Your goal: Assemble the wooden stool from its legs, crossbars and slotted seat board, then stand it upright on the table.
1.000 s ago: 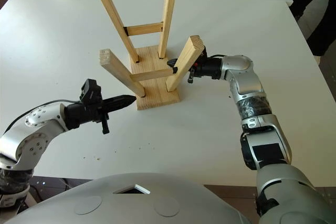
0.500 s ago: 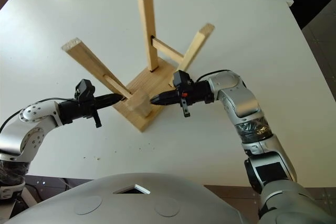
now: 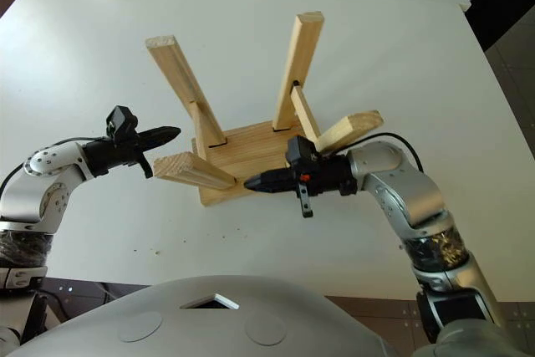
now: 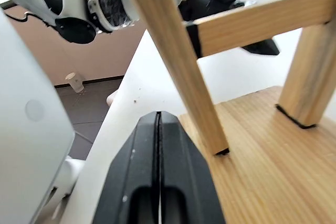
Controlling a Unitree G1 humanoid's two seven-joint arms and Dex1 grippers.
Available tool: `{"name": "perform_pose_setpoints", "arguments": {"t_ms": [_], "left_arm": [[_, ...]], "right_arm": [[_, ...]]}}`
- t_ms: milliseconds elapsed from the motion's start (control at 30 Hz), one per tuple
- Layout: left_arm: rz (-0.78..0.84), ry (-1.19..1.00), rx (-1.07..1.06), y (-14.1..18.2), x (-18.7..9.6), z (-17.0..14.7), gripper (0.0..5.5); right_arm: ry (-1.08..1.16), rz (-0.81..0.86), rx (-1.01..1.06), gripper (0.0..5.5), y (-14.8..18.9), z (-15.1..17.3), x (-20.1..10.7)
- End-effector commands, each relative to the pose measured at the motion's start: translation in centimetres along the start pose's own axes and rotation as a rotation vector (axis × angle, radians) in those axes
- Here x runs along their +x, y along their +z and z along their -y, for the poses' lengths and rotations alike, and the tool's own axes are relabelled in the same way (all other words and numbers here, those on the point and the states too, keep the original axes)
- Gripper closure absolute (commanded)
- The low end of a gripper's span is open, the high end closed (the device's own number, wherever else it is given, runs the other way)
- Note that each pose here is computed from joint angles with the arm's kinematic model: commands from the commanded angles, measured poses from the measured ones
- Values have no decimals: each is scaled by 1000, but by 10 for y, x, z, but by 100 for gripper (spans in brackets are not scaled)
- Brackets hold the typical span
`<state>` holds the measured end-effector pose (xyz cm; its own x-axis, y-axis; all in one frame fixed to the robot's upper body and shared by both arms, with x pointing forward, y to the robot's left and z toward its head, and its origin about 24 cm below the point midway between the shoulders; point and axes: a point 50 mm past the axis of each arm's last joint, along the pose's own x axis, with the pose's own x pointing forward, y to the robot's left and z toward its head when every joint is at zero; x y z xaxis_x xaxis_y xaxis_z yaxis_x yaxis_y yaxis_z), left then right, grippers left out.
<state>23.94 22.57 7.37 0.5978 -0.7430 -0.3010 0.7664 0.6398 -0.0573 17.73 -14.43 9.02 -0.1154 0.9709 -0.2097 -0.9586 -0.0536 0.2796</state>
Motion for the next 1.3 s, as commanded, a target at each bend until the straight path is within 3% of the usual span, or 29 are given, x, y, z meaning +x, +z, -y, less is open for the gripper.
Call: {"name": "perform_pose_setpoints", "arguments": {"t_ms": [33,233,333,433,500,667,767,867,1000,1300], "left_arm": [[16,59,-20,-3,-8,2,548],[58,122,-113,-14,-15,24,548],[24,114,-173,-27,-28,42,548],[-18,122,-220,-39,-43,57,548],[-34,146,-232,-42,-49,59,548],[-56,179,-266,-47,-56,71,548],[-40,133,-293,-44,-43,87,548],[-17,-13,-300,-34,-33,103,548],[-108,-59,-266,-42,-27,104,548],[-232,-52,-246,-69,-18,102,548]], "right_arm": [[-18,-46,-3,550,-2,-16,-19],[-96,22,-36,550,12,-18,-27],[-82,-112,37,550,-13,-34,-43],[-155,-319,97,550,-50,-29,-78],[-263,-400,108,550,-61,-16,-108],[-575,-357,-34,550,-19,36,-160],[-703,-331,-104,550,-15,65,-156],[-697,-301,-95,550,-35,73,-128],[-691,-307,-73,550,-61,71,-102],[-615,-355,-65,550,-71,51,-100]]}}
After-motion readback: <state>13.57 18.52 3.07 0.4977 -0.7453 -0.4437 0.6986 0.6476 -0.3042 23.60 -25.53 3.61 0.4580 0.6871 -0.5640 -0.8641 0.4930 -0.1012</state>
